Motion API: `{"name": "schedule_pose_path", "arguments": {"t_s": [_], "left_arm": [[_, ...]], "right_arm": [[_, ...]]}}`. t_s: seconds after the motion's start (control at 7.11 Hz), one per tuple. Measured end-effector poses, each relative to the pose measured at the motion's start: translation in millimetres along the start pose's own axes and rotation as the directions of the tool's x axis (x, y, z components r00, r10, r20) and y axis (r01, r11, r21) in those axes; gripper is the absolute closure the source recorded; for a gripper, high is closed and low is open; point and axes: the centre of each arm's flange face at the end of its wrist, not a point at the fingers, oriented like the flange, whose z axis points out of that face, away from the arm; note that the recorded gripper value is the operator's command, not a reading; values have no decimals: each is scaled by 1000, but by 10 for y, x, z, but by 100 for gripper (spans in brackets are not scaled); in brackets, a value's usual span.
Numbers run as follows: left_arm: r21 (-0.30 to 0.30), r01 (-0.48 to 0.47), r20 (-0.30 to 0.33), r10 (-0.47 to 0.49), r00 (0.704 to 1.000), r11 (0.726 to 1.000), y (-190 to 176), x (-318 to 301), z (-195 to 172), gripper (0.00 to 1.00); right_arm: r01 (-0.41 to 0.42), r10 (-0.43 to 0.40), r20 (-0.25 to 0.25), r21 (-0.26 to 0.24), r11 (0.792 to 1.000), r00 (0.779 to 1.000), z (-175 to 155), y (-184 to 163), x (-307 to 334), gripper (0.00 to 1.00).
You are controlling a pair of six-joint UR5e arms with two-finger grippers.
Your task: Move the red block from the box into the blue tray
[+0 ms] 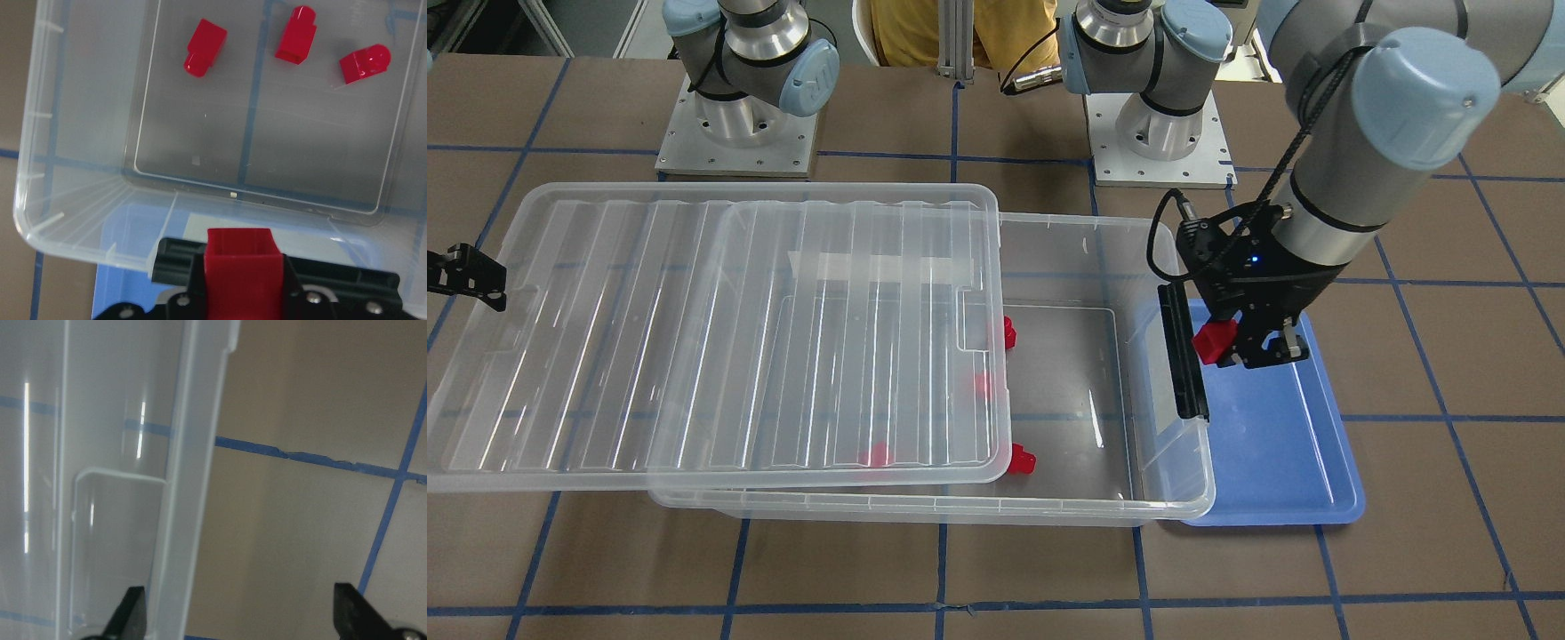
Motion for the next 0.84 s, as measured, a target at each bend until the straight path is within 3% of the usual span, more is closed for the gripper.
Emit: {"name": "schedule_pose_path", "arguments": {"t_s": [0.14,0.42,0.56,0.7,0.84], "left_arm": [[-6,74,-4,-74,997,997,366,-95,109,100],[-12,228,-38,-228,973,974,1096,-95,684,100],[-19,338,-55,-339,939,941,1281,-15,940,100],[-36,497,-77,-498,864,867,1388,46,1137,100],[-64,643,-103,-646,757,763,1432,84,1343,100]], "right_arm": [[-20,20,3,-1,1000,1000,8,-1,-16,0],[-37,37,11,17,999,999,-89,3,-54,0],[-41,40,19,35,999,999,-226,-7,-53,0],[-40,39,23,37,999,999,-350,-27,-10,0],[-24,23,24,34,999,999,-416,-32,48,0]]}}
